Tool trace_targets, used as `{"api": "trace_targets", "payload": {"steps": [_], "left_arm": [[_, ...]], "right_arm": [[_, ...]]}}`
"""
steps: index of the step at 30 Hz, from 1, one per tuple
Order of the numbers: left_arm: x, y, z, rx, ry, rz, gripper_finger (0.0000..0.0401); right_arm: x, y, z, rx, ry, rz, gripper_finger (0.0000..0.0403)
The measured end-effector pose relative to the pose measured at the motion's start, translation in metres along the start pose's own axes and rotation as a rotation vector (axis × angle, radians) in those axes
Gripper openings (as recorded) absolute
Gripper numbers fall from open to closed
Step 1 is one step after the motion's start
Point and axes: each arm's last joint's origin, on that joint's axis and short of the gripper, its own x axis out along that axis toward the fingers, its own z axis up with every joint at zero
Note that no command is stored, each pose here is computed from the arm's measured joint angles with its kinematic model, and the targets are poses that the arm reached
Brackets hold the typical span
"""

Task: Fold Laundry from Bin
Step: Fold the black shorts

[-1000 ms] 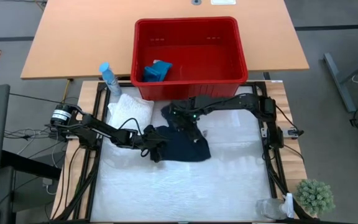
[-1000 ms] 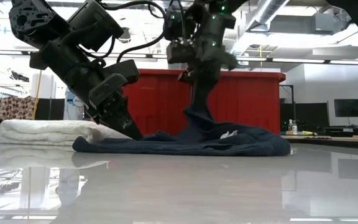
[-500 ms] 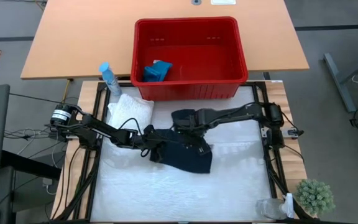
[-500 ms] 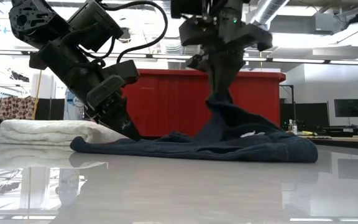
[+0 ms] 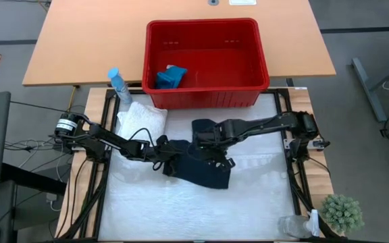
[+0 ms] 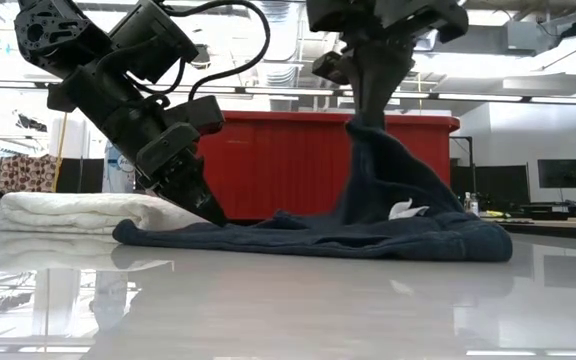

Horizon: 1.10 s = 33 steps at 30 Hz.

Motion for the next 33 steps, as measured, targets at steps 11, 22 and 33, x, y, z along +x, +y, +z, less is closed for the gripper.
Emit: {"api": "trace_targets", "payload": {"steps": [11,22,33], "left_arm": [[0.023,-0.003,-0.015,-0.03,0.037,-0.057,0.0],[0.03,0.0,-0.015,-0.073,0.025,-0.108,0.0],[0.033,0.011,-0.009,-0.121,0.007,-0.131,0.0]], "right_arm": [[0.001,0.031,0.012,-0.031,0.003,0.028,0.0029],[0.001,0.079,0.024,-0.121,-0.025,0.181,0.0029],[-0.001,0.103,0.023,-0.157,0.009,0.258,0.0029]]}}
